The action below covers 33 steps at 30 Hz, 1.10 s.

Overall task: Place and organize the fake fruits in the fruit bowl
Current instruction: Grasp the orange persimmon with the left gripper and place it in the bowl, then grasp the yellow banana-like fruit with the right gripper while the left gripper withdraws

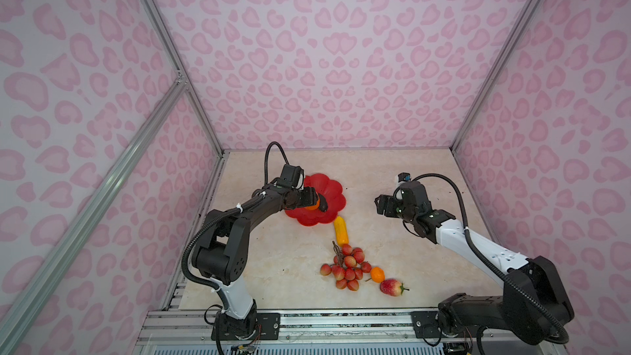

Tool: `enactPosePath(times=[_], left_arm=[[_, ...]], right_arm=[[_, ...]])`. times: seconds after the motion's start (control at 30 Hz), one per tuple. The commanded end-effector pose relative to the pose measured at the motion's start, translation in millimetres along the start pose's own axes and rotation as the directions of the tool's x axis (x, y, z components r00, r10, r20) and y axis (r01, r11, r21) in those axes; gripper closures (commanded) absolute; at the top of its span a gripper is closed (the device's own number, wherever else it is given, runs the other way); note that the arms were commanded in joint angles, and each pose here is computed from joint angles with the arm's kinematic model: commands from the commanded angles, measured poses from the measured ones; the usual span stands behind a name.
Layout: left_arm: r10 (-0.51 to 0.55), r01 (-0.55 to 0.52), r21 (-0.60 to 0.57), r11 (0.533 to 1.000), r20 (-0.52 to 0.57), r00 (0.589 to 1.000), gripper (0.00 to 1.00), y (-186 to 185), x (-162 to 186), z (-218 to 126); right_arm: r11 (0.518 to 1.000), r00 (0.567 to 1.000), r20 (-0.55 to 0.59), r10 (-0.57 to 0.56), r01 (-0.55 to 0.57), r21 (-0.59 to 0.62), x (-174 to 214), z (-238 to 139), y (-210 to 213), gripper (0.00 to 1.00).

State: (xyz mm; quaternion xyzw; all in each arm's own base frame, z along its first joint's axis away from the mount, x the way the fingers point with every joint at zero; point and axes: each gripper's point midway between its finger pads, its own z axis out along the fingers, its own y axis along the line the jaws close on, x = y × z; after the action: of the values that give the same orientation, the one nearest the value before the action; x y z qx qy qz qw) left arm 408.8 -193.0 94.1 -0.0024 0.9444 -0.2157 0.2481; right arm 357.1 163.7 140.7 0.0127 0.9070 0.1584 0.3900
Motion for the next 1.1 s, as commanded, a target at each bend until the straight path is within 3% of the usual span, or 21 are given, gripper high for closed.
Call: enactPosePath(times=[0.0,0.23,0.5,0.7,0.8,1.07], left_arm=[[0.026,-0.030,0.040,0.999,0.082,0.996,0.25,-14,-18,-21],[0.091,-0.095,-0.003,0.995,0.314,0.945,0.19,-26,-58,-89],[0.096,-0.020,-0.127,0.992,0.630,0.771,0.13,-3,-72,-186],[0.071,0.051,-0.141,0.989,0.740,0.669,0.10,17,-54,-228],[0.061,0.072,-0.139,0.988,0.767,0.639,0.09,23,-47,-240],[0.049,0.079,-0.129,0.989,0.769,0.638,0.08,27,-39,-241]], right_arm=[[1.000,0.999,-0.028,-0.027,0.027,0.010,12,7,11,0.13],[0.994,0.992,-0.099,-0.074,0.066,-0.082,50,26,69,0.15],[0.992,0.980,-0.181,-0.087,0.069,-0.105,91,58,110,0.24],[0.993,0.967,-0.237,-0.098,0.080,-0.085,111,81,118,0.32],[0.995,0.962,-0.256,-0.092,0.079,-0.064,118,89,116,0.35],[0.999,0.971,-0.236,-0.043,0.047,0.010,118,88,96,0.67]])
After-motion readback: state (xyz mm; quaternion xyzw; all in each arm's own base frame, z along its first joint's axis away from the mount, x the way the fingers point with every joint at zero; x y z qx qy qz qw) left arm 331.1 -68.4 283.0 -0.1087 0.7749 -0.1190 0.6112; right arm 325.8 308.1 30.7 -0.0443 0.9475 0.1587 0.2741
